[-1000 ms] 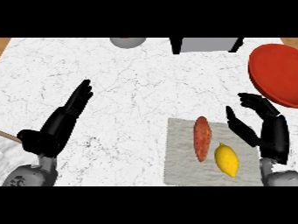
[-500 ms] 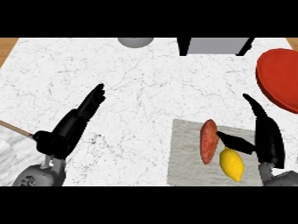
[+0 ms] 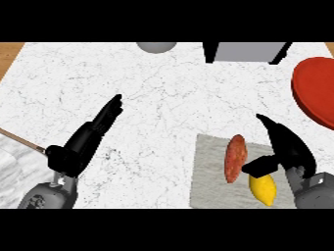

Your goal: Pick the sweet potato from the placemat and place it in the bowl

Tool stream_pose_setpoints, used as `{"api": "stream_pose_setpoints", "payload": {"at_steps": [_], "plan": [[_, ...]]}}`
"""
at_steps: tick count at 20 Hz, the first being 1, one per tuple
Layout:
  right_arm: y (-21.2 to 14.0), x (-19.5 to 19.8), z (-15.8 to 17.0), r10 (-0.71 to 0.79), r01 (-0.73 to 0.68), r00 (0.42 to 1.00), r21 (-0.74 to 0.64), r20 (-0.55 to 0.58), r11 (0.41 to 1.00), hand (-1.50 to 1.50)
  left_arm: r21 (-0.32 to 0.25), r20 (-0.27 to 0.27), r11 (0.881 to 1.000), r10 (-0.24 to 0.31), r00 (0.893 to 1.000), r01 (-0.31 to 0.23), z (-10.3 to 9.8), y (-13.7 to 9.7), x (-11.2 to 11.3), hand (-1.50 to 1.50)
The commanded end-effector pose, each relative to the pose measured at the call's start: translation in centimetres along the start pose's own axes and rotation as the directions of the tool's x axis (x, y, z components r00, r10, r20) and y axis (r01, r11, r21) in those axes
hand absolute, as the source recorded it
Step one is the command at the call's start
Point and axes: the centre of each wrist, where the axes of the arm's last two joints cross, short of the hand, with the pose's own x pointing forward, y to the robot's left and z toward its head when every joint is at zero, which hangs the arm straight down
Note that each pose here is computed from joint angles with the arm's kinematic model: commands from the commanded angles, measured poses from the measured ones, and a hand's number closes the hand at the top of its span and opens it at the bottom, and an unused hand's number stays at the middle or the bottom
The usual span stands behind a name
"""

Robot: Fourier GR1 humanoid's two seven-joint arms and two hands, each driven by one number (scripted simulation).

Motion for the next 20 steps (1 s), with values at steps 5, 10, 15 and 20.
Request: {"api": "stream_pose_setpoints", "payload": {"at_steps": [5,10,15,20], "plan": [[-4.0,6.8,1.6,0.119,-0.082,0.983,0.24,-0.143,0.967,-1.5,-0.006,0.001,1.0,0.0,1.0,0.0,-1.0,-0.1,0.7,0.0],[-3.3,7.6,1.0,0.137,-0.086,0.973,0.261,-0.184,0.961,-1.5,0.005,0.004,1.0,0.007,1.0,-0.007,-0.3,0.1,-0.3,0.0],[-0.9,8.5,2.2,0.156,-0.11,0.972,0.244,-0.178,0.964,-1.5,0.024,0.01,1.0,0.01,1.0,-0.01,-0.6,-0.4,0.0,0.0],[-0.5,9.2,2.0,0.153,-0.128,0.977,0.162,-0.151,0.978,-1.5,0.008,0.0,1.0,0.024,1.0,-0.024,-0.2,-0.7,-0.2,0.0]]}}
